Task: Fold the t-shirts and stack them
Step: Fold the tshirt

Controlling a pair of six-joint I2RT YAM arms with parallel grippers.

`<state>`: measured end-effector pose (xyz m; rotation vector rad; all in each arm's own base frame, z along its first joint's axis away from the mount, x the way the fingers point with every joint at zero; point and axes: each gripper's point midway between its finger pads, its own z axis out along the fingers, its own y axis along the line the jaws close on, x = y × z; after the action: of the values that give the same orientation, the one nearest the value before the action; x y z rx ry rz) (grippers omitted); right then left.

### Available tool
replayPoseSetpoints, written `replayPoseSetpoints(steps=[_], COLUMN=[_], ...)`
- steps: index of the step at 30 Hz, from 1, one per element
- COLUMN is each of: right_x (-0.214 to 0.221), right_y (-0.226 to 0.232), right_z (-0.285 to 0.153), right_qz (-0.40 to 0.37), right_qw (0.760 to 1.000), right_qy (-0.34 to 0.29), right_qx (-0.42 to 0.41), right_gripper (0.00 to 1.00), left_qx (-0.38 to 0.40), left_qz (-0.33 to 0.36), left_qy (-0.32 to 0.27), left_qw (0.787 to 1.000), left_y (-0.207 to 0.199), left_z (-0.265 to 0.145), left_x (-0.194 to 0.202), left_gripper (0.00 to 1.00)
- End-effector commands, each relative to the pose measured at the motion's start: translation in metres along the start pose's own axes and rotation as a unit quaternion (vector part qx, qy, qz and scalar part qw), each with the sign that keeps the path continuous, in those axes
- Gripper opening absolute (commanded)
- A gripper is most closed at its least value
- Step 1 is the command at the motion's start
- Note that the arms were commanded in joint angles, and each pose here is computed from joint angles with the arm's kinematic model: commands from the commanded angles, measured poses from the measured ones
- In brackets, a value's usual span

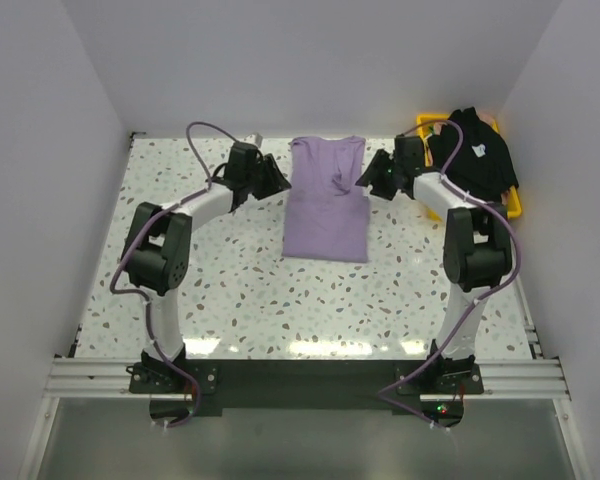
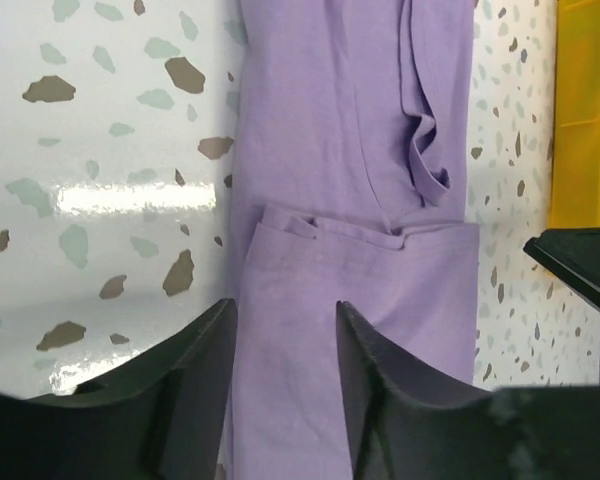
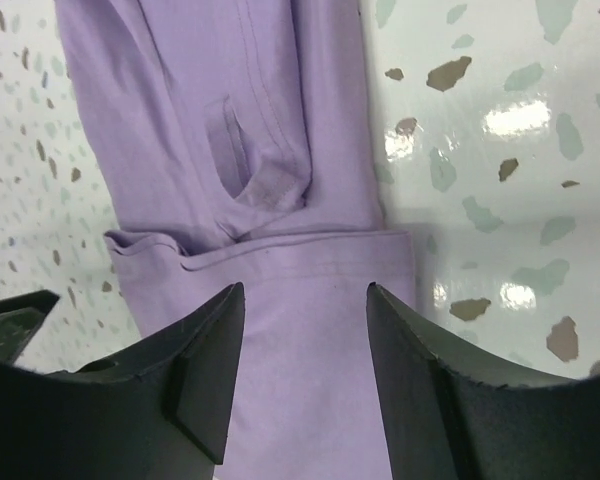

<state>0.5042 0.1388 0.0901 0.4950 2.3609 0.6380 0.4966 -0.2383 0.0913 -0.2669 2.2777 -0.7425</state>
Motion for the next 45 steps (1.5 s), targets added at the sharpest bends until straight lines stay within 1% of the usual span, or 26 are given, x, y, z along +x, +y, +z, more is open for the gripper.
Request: replayPoseSetpoints(steps=[1, 2, 4, 5, 7, 8, 9, 11, 12, 14, 16, 19, 20, 23, 25, 29, 30, 34, 38, 41, 43, 45], right_x=[0.002, 0.013, 0.026, 0.039, 0.049, 0.052, 0.057, 0.058, 0.066, 0.064, 0.071, 0.076, 0.079, 0.087, 0.093, 0.100, 0.096, 0.090, 0.091, 0.106, 0.119, 0.127], right_y=[0.022, 0.027, 0.028, 0.035, 0.041, 0.041, 0.036, 0.039, 0.026, 0.026, 0.012, 0.003, 0.001, -0.005, -0.005, -0.007, -0.003, 0.004, 0.011, 0.007, 0.002, 0.000], right_z=[-0.028, -0.027, -0.024, -0.018, -0.012, -0.009, 0.000, 0.007, 0.016, 0.023, 0.029, 0.028, 0.027, 0.027, 0.028, 0.027, 0.025, 0.019, 0.018, 0.020, 0.017, 0.014], right_qz=[-0.050, -0.073, -0.094, -0.114, -0.132, -0.137, -0.141, -0.151, -0.155, -0.168, -0.172, -0.183, -0.189, -0.199, -0.207, -0.212, -0.210, -0.211, -0.222, -0.234, -0.239, -0.238], right_qw=[0.999, 0.997, 0.994, 0.992, 0.990, 0.989, 0.987, 0.986, 0.983, 0.980, 0.975, 0.970, 0.968, 0.965, 0.962, 0.960, 0.962, 0.963, 0.961, 0.956, 0.952, 0.952], right_qy=[-0.021, -0.023, -0.016, -0.007, -0.003, 0.000, 0.006, 0.006, 0.021, 0.020, 0.036, 0.040, 0.042, 0.049, 0.055, 0.058, 0.050, 0.038, 0.032, 0.051, 0.061, 0.064], right_qx=[0.008, 0.024, 0.045, 0.049, 0.057, 0.061, 0.072, 0.075, 0.099, 0.110, 0.133, 0.153, 0.157, 0.166, 0.167, 0.173, 0.168, 0.162, 0.159, 0.171, 0.181, 0.180], right_gripper=[0.55, 0.55, 0.54, 0.54, 0.54, 0.54, 0.54, 0.54, 0.54, 0.54, 0.54, 0.55, 0.56, 0.60, 0.64, 0.68, 0.70, 0.72, 0.73, 0.73, 0.73, 0.73], left_qx=[0.050, 0.049, 0.053, 0.055, 0.055, 0.057, 0.049, 0.050, 0.043, 0.036, 0.036, 0.024, 0.016, 0.008, 0.000, -0.004, -0.003, 0.000, -0.005, -0.014, -0.023, -0.022], left_qz=[0.029, 0.032, 0.040, 0.043, 0.045, 0.048, 0.048, 0.047, 0.046, 0.040, 0.021, 0.004, 0.001, -0.014, -0.023, -0.026, -0.025, -0.018, -0.010, -0.011, -0.012, -0.013], left_qy=[-0.035, -0.030, -0.014, -0.013, 0.001, -0.002, 0.004, 0.001, 0.010, 0.010, 0.019, 0.034, 0.041, 0.046, 0.050, 0.049, 0.048, 0.044, 0.035, 0.046, 0.055, 0.057], left_qw=[0.998, 0.998, 0.998, 0.998, 0.997, 0.997, 0.998, 0.998, 0.998, 0.999, 0.999, 0.999, 0.999, 0.999, 0.998, 0.998, 0.999, 0.999, 0.999, 0.999, 0.998, 0.998], left_y=[-0.039, -0.041, -0.048, -0.051, -0.052, -0.056, -0.051, -0.053, -0.046, -0.041, -0.030, -0.016, -0.008, 0.000, 0.005, 0.009, 0.008, 0.005, 0.002, 0.007, 0.014, 0.013], left_z=[-0.022, -0.021, -0.013, -0.010, 0.001, 0.004, 0.013, 0.020, 0.029, 0.037, 0.046, 0.053, 0.053, 0.052, 0.050, 0.046, 0.043, 0.037, 0.031, 0.028, 0.023, 0.018], left_x=[-0.008, -0.003, 0.013, 0.014, 0.025, 0.022, 0.027, 0.022, 0.029, 0.027, 0.034, 0.047, 0.056, 0.065, 0.071, 0.075, 0.074, 0.070, 0.064, 0.070, 0.081, 0.086], left_gripper=[0.46, 0.39, 0.33, 0.26, 0.22, 0.21, 0.21, 0.21, 0.21, 0.24, 0.25, 0.25, 0.25, 0.26, 0.27, 0.29, 0.30, 0.32, 0.33, 0.33, 0.33, 0.33])
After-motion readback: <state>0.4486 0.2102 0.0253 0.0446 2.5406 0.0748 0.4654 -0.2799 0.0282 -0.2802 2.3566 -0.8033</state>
